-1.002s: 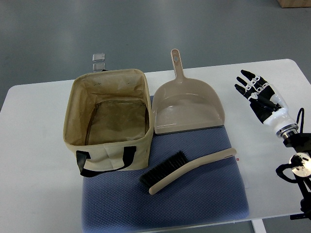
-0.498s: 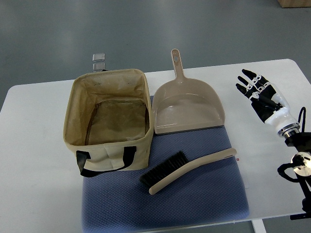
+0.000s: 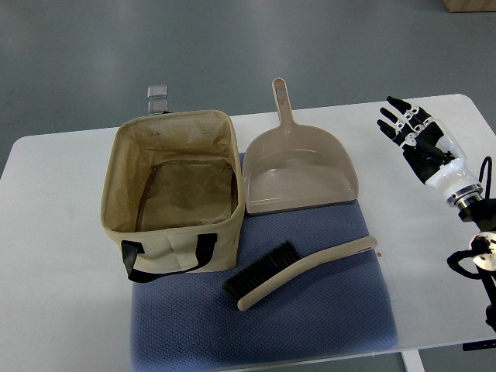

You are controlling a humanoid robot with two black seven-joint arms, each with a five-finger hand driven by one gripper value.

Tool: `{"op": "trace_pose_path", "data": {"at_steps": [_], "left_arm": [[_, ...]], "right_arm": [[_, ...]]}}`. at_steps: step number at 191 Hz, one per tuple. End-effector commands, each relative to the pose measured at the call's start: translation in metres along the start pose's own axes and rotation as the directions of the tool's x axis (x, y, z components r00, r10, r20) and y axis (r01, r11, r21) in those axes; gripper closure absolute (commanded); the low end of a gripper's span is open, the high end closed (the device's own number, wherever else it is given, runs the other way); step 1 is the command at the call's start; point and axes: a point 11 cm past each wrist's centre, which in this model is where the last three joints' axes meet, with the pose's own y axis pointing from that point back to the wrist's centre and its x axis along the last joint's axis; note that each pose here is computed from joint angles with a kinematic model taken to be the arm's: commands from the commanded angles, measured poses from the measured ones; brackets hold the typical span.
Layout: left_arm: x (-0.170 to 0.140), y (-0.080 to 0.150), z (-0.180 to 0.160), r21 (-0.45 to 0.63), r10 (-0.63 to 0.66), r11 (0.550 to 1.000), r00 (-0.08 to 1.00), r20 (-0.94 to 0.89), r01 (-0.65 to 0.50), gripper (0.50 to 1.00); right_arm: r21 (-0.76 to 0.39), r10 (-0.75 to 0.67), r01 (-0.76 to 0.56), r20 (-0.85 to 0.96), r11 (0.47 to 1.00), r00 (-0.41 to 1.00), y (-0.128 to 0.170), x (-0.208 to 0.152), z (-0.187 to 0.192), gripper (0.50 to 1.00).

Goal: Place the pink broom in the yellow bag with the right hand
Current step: 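Move the right hand toward the beige brush handle near the dustpan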

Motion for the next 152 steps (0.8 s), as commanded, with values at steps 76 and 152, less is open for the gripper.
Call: {"op": "trace_pose_path", "data": {"at_steps": [76,152], "left_arm": [[0.000,0.000,0.000,0.000,0.000,1.000,1.000,0.000,0.000,0.500],[0.000,0.000,0.000,0.000,0.000,1.000,1.000,0.000,0.000,0.500]], "right_arm": [[-0.139,-0.184,0.156,-0.214,0.978,0.959,-0.008,-0.006,-0.015,0.574],[-0.395,-0.497,0.318,-0.535,0.862,0.684,-0.007,-0.025,-0.023,0.579]]}}
